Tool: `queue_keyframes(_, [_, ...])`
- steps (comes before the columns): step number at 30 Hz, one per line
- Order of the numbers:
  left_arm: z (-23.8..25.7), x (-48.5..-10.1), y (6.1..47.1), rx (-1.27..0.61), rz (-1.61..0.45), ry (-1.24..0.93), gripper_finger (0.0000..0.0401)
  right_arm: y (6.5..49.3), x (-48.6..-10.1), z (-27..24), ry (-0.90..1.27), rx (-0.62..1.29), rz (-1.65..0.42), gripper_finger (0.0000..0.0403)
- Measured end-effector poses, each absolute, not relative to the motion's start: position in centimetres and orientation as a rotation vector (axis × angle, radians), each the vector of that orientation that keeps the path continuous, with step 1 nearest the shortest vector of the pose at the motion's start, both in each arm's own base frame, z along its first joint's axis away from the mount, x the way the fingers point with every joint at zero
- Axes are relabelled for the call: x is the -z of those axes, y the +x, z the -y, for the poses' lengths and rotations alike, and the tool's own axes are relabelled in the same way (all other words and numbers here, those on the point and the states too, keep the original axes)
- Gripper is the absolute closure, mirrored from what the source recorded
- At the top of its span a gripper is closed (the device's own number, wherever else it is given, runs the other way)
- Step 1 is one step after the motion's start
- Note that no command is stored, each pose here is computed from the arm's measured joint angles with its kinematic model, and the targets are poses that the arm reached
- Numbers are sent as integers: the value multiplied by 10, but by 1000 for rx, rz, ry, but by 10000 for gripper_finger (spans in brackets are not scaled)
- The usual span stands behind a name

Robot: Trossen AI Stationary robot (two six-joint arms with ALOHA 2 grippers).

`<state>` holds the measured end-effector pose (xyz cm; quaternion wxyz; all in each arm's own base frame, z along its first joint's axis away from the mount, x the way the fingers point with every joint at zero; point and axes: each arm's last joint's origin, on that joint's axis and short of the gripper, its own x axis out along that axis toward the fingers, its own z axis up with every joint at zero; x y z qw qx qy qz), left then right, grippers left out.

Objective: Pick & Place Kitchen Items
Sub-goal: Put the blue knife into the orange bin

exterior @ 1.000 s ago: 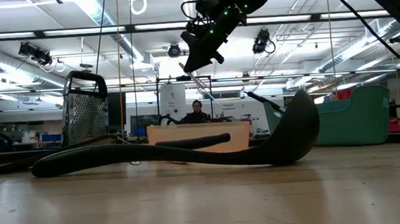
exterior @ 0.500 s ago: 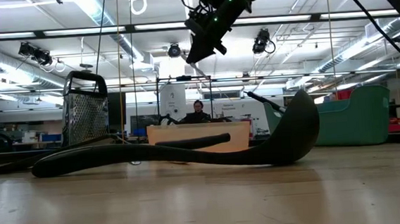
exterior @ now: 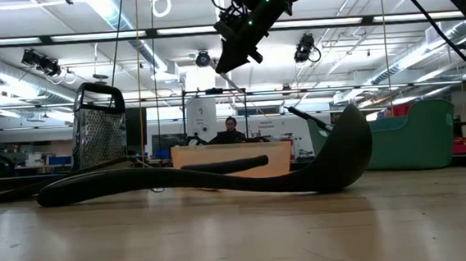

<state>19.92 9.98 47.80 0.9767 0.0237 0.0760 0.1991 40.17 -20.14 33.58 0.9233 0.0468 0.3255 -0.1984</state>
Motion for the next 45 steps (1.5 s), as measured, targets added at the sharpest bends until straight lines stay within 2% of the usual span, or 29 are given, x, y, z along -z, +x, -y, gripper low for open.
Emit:
queue_keyframes(13, [-100, -478, 199, -401, -153, 48, 379, 406, -325, 209, 83, 411, -675, 353])
queue_keyframes(23, [-100, -478, 199, -401, -154, 48, 379, 407, -279, 210, 141, 423, -739, 353])
queue_keyframes(45, [-100, -478, 199, -401, -153, 48, 379, 416, -234, 215, 166, 430, -802, 353])
